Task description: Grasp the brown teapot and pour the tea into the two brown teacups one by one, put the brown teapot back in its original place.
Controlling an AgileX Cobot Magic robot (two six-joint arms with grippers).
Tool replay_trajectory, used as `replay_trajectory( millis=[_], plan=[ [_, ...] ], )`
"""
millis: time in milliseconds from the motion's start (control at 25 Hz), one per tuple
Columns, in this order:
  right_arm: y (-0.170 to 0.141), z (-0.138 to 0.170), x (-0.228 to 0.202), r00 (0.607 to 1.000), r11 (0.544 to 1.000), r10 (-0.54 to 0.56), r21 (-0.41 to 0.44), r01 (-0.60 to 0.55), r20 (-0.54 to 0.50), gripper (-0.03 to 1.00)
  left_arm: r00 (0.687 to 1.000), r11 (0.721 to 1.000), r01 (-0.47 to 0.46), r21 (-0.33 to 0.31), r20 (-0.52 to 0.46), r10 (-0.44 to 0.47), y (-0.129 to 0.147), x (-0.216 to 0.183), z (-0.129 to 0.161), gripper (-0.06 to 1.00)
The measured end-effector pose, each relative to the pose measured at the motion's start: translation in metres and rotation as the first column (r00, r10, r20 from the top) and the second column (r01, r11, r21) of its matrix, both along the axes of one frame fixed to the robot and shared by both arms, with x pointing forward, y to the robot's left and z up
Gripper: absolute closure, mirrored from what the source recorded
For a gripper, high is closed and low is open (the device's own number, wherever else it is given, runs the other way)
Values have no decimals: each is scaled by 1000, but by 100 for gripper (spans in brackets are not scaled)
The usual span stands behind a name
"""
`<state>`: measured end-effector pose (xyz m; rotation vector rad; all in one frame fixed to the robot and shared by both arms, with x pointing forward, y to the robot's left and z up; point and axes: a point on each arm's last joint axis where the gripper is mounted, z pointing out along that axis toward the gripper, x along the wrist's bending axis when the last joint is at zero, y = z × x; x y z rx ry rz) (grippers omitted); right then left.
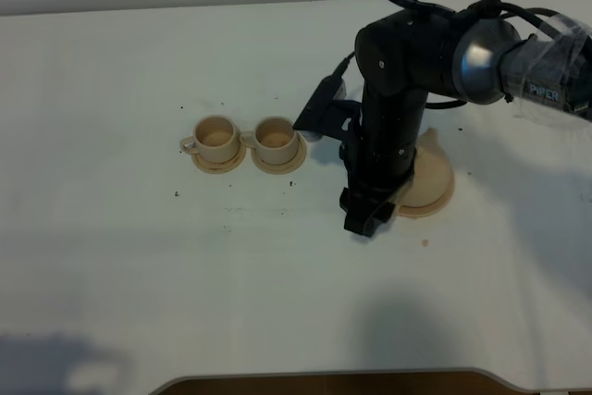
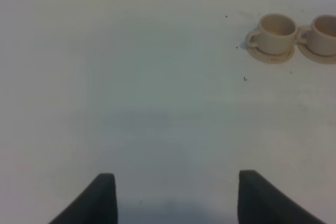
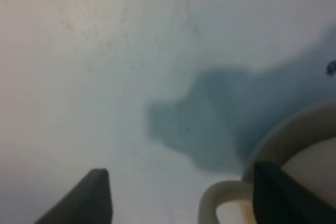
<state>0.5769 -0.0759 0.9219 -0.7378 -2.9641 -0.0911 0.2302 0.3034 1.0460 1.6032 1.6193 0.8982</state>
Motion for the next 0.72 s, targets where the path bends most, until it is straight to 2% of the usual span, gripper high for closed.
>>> replay_trajectory(
  millis=[480, 720],
  plan=[
    [-10, -3, -13, 993, 995, -16, -101, 4, -121, 38, 1000, 1000, 0, 0, 0, 0, 0, 0, 0, 44],
    [-12, -3, -14, 990, 992, -57, -123, 41, -131, 38, 1000, 1000, 0, 0, 0, 0, 0, 0, 0, 44]
  ],
)
